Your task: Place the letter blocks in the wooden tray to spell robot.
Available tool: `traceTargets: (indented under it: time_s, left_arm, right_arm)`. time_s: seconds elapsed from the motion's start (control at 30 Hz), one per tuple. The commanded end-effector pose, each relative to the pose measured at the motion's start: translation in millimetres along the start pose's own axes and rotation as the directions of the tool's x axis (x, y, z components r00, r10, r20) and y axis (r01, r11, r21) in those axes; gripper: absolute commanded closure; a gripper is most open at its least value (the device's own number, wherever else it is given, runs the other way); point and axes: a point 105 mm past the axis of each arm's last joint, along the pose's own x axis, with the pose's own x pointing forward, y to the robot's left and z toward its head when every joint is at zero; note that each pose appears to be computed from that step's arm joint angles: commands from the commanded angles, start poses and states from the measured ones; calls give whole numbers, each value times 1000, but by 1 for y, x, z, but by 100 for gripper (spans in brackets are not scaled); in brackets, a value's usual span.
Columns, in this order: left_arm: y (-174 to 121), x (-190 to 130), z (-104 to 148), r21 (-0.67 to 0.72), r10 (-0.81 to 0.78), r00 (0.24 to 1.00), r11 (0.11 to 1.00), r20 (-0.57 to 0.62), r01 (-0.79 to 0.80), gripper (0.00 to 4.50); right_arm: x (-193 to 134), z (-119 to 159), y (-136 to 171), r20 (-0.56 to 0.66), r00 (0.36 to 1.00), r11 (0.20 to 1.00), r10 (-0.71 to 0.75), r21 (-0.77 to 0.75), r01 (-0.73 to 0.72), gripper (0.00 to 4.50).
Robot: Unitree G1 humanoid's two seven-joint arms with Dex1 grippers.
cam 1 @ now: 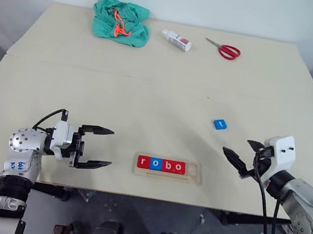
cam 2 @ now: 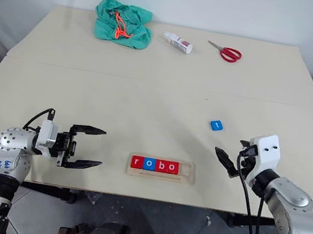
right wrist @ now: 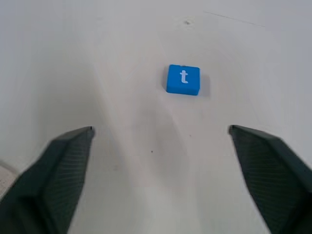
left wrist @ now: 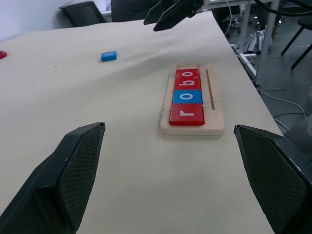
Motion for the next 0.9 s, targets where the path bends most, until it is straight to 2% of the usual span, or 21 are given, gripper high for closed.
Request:
traceTargets:
  time_s: [0.03,0.2,0.33,0.67,0.9]
  left_arm:
    - [2,-3,4,22,-11,1000,1000,-1,11,0]
    - [-1,-6,7,21,-13,1000,1000,-1,13,0]
    - [-4,-10,8,14,-9,1000,1000,-3,9,0]
    - [-15,-35,23,21,22,1000,1000,9,-22,0]
    - [-22,-38,26,21,43,999,999,26,-43,0]
  right_arm:
    - [-5,14,1,55,998,1000,-16,-15,16,2]
    - [6,17,2,54,998,1000,-16,12,15,2]
    - [18,11,-3,-13,1000,999,-23,37,23,2]
    - [82,23,-17,-32,999,1000,-6,19,7,2]
    - [106,14,-25,-52,999,1000,-1,1,1,2]
